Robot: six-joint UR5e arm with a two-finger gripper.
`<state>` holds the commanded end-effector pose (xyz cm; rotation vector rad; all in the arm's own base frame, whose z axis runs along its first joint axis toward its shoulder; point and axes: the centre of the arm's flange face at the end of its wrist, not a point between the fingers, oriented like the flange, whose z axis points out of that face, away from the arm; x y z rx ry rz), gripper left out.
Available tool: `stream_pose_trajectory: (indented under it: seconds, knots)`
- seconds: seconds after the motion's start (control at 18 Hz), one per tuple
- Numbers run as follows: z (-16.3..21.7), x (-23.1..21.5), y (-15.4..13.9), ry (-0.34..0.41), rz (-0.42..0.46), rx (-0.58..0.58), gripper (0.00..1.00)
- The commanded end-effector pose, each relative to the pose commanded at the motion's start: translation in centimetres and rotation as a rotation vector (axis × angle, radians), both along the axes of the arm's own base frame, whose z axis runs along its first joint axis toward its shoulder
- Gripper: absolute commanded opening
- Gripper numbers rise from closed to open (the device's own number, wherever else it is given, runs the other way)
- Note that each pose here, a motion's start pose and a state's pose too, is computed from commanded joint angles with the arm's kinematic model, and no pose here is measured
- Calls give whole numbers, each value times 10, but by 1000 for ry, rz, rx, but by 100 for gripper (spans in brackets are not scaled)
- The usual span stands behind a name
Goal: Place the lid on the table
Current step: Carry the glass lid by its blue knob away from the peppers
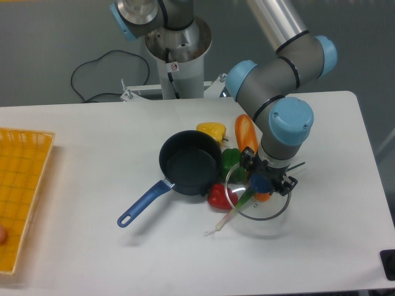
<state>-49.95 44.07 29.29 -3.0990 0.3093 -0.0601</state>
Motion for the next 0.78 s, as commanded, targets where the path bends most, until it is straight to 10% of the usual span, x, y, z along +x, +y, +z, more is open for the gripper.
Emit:
stream_pose_trajectory:
  seconds: [0.78]
  knots:
    - [-17, -43, -9, 8, -3, -5, 59]
